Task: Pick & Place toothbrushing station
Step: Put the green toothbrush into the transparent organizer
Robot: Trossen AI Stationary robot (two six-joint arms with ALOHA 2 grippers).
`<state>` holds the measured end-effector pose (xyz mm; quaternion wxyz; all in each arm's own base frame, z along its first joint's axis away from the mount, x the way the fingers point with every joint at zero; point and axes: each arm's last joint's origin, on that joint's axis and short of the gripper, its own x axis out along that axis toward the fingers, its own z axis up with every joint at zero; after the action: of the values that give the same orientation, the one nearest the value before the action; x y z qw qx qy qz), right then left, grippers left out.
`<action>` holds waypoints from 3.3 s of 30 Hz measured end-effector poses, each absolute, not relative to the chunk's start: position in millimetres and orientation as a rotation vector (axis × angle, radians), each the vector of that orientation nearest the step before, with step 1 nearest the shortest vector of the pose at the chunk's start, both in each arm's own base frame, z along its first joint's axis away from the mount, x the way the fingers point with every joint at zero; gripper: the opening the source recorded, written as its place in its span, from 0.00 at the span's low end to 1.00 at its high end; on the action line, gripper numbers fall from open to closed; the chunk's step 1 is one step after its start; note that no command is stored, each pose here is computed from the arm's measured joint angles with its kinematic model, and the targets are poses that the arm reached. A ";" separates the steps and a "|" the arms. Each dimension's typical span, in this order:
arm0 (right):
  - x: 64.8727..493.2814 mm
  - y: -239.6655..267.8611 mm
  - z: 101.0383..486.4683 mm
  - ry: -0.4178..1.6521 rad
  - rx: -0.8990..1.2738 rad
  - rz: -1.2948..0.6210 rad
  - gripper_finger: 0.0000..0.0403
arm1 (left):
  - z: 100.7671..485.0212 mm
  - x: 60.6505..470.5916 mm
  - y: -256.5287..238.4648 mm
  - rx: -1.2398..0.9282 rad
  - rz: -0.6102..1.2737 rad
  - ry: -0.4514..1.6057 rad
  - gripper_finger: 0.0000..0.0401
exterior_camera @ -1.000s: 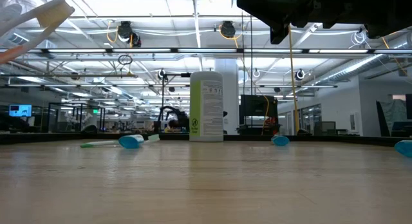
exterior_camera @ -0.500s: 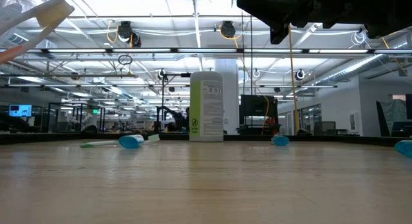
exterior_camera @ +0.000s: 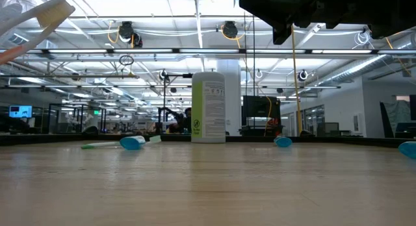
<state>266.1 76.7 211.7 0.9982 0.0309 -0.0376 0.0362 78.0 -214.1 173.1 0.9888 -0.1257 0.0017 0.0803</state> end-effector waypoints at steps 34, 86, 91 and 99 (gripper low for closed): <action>266.1 76.9 211.5 -0.075 0.059 0.074 0.18 | 323.0 266.1 -91.6 -0.132 0.390 0.205 0.53; 265.8 78.0 209.3 -0.052 0.054 0.078 0.18 | 130.2 320.3 103.2 -0.543 0.918 1.175 0.53; 265.9 78.0 209.2 -0.052 0.055 0.078 0.18 | 124.5 320.6 103.2 -0.542 0.916 1.198 0.51; 265.8 78.0 209.4 -0.054 0.056 0.077 0.18 | 126.0 320.2 101.8 -0.555 0.890 1.205 0.25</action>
<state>265.8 78.0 209.4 0.9985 0.0278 -0.0267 0.0387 320.2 101.8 126.0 0.6976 -0.2488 0.5406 0.3990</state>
